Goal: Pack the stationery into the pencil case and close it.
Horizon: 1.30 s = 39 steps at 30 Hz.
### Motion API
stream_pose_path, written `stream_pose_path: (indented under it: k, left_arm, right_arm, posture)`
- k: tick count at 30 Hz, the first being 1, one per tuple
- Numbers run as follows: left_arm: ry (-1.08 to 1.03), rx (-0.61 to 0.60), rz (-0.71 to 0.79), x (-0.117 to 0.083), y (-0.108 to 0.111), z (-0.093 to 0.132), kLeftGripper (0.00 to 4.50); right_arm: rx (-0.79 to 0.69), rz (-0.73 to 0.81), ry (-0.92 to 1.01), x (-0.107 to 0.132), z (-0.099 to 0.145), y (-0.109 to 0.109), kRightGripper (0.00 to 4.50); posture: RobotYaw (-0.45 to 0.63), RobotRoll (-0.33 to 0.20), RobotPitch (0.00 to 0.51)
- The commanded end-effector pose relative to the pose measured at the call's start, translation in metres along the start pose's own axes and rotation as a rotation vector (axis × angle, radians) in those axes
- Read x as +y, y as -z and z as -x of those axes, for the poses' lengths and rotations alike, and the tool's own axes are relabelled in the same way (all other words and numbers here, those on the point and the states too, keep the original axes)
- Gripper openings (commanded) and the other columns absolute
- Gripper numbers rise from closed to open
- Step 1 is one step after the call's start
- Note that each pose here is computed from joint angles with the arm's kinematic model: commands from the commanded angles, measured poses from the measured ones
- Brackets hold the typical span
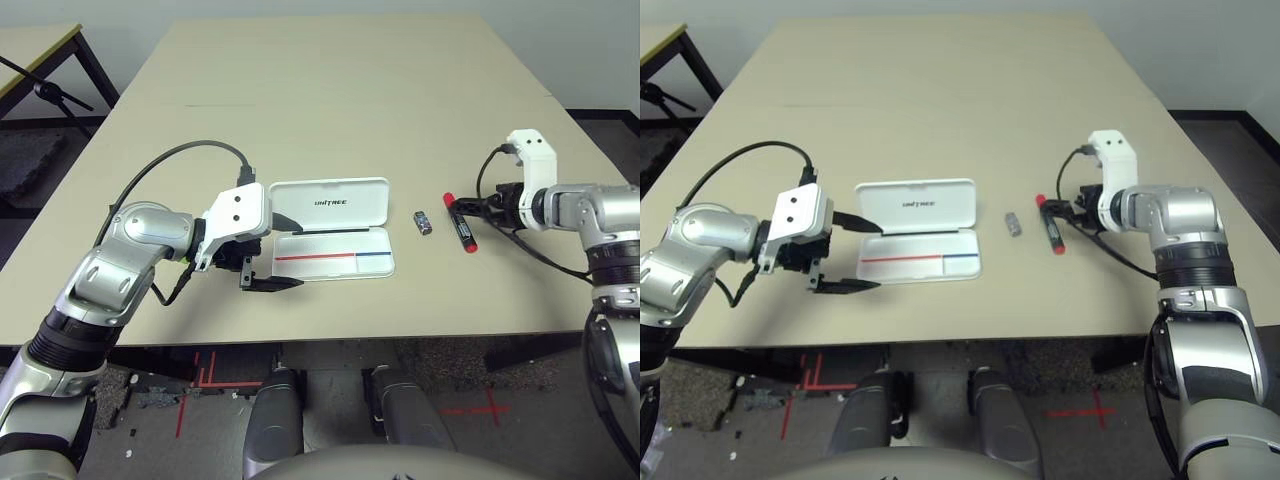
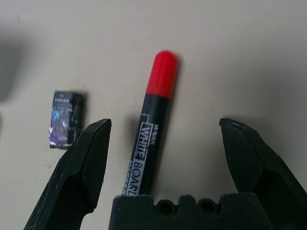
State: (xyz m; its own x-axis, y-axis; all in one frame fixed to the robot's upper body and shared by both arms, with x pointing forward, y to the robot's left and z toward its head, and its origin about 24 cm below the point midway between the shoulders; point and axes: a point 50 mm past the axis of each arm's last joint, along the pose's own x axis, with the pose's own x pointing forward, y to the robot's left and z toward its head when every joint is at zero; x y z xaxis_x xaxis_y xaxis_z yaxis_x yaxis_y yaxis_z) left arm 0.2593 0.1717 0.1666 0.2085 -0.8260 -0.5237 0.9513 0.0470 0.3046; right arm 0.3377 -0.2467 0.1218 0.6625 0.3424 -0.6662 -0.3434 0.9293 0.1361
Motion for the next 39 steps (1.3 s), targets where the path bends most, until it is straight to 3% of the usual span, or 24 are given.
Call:
stream_pose_path:
  k: [1, 7, 12, 18, 19, 28, 39]
  left_arm:
    - [0.013, 0.004, -0.006, -0.004, -0.001, -0.004, 4.49]
    - [0.010, 0.005, -0.003, -0.004, -0.001, -0.005, 4.49]
    - [0.010, 0.007, 0.002, -0.006, 0.000, -0.005, 4.50]
    - [0.014, 0.012, 0.004, -0.007, 0.000, -0.004, 4.50]
    - [0.014, 0.014, 0.005, -0.007, 0.001, -0.004, 4.50]
    - [0.003, 0.039, 0.004, -0.005, 0.004, 0.003, 4.50]
    - [-0.042, 0.102, 0.026, -0.002, 0.014, 0.019, 4.50]
  right_arm:
    - [0.050, 0.006, 0.002, 0.001, -0.007, 0.008, 4.50]
    - [0.073, 0.021, 0.016, 0.000, -0.011, 0.011, 4.50]
    - [0.067, 0.023, 0.029, -0.004, -0.008, 0.009, 2.89]
    - [0.018, 0.048, 0.051, -0.012, 0.003, -0.005, 0.62]
    - [0.000, 0.073, 0.046, -0.011, 0.006, -0.011, 0.47]
    - [-0.124, 0.448, -0.127, 0.008, 0.040, -0.049, 0.47]
    - [0.006, 0.904, -0.448, 0.044, 0.060, -0.049, 0.47]
  posture:
    - [-0.01, 0.000, 0.107]
    - [0.00, 0.000, 0.112]
    - [0.00, 0.000, 0.115]
    - [0.00, 0.000, 0.116]
    - [0.00, 0.000, 0.116]
    - [-0.01, 0.000, 0.116]
    - [0.01, 0.000, 0.119]
